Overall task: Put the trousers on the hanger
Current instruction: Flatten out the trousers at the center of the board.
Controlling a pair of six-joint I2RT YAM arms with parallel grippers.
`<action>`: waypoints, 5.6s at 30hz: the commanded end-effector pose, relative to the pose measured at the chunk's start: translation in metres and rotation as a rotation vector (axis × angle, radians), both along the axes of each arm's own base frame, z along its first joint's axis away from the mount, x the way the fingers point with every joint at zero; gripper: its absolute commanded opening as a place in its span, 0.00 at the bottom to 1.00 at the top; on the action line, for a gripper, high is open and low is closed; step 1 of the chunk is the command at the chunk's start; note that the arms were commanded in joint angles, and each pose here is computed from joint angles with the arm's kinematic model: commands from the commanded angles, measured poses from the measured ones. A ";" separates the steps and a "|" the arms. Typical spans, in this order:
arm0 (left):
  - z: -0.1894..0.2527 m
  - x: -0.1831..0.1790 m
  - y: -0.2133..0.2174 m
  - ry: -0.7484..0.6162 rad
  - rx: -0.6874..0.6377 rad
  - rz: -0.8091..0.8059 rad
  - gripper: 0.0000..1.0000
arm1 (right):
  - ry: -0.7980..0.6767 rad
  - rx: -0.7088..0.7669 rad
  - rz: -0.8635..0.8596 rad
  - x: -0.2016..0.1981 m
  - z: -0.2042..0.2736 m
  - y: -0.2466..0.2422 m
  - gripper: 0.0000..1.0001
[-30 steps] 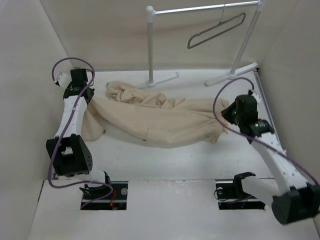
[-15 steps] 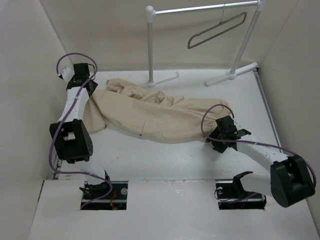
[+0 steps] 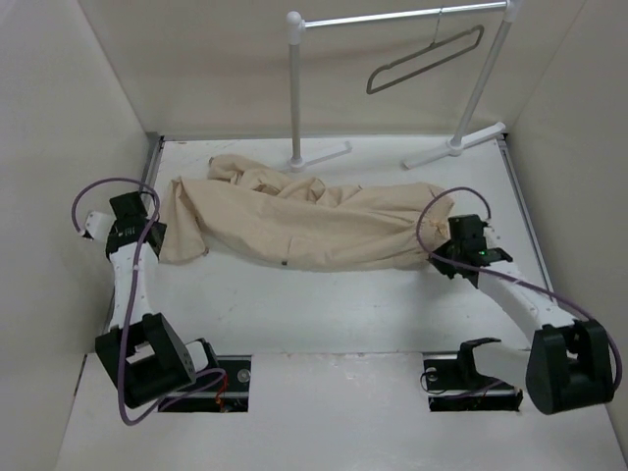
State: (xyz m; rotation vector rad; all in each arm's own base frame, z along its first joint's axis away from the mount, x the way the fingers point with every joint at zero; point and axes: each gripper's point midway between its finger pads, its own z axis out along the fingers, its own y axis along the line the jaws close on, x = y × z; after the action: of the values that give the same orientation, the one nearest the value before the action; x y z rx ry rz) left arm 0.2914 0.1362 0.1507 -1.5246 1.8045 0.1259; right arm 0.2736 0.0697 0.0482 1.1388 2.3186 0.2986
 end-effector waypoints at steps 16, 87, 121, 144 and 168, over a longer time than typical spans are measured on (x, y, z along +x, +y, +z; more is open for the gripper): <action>-0.116 -0.006 -0.043 0.240 -0.208 -0.106 0.51 | -0.213 -0.069 -0.147 0.046 0.072 -0.072 0.06; -0.013 0.077 -0.133 0.025 -0.071 -0.414 0.36 | 0.058 0.002 0.552 -0.040 -0.008 0.125 0.38; -0.095 0.190 -0.165 0.157 -0.157 -0.508 0.11 | -0.152 0.041 0.612 -0.017 0.075 0.142 0.49; -0.021 0.157 0.010 -0.175 -0.296 -0.022 0.00 | 0.079 0.044 0.287 -0.015 -0.026 0.060 0.45; -0.008 0.151 -0.004 0.101 -0.001 -0.241 0.55 | -0.233 0.050 0.358 0.028 0.109 0.047 0.32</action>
State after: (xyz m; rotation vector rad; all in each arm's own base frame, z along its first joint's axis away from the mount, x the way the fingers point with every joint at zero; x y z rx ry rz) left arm 0.4243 0.1435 0.1539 -1.4269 1.9051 0.0485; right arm 0.2902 0.1080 0.1361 0.7393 2.3338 0.5283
